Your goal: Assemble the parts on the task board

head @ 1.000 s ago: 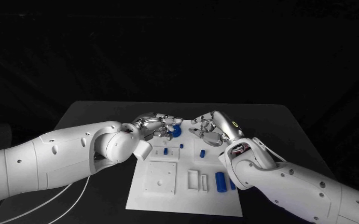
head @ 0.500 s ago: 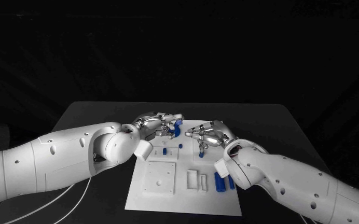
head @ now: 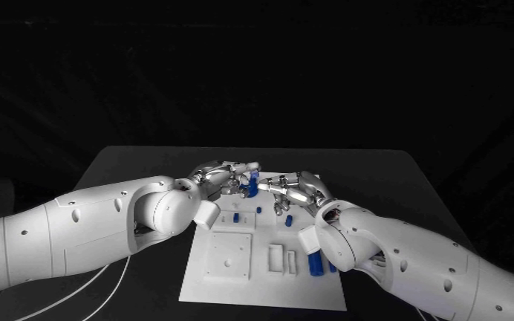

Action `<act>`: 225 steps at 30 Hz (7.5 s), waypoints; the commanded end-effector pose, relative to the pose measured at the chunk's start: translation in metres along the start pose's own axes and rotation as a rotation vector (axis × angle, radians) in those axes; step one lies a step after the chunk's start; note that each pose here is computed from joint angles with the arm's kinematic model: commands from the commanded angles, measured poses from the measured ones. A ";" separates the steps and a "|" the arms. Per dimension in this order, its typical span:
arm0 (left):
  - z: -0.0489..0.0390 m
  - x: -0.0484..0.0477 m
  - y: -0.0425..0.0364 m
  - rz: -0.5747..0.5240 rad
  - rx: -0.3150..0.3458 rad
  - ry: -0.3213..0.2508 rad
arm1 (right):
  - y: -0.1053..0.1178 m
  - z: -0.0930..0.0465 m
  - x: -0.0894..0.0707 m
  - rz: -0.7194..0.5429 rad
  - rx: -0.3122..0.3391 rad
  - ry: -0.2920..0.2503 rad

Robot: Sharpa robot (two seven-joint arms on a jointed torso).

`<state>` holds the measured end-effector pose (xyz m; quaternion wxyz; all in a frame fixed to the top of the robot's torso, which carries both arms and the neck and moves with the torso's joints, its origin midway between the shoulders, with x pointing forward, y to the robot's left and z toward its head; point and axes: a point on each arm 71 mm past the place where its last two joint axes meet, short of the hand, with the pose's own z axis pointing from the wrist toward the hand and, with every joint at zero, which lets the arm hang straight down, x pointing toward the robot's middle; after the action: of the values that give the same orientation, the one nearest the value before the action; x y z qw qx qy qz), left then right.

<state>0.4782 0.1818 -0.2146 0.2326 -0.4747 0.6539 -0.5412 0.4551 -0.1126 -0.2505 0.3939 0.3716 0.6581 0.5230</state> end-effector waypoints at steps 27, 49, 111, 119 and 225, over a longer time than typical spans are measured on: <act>0.0017 0.0071 -0.0008 0.013 0.011 0.015 | 0.011 0.004 0.008 0.051 -0.080 -0.041; 0.0023 0.0086 -0.0011 0.014 0.015 0.029 | 0.013 0.005 0.016 0.059 -0.081 -0.006; -0.0041 -0.0408 -0.0104 0.443 -0.052 0.082 | -0.005 -0.009 -0.019 -0.058 0.140 0.338; -0.0055 -0.0327 -0.0158 0.629 -0.092 0.211 | 0.002 -0.002 -0.043 -0.132 0.188 0.389; -0.0046 0.0159 0.0026 0.732 -0.198 0.553 | 0.013 0.007 -0.022 -0.102 0.342 0.700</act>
<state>0.4696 0.1719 -0.2108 0.1965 -0.0784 0.8584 -0.4674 0.4732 -0.1294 -0.2379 0.1097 0.2040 0.8500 0.4730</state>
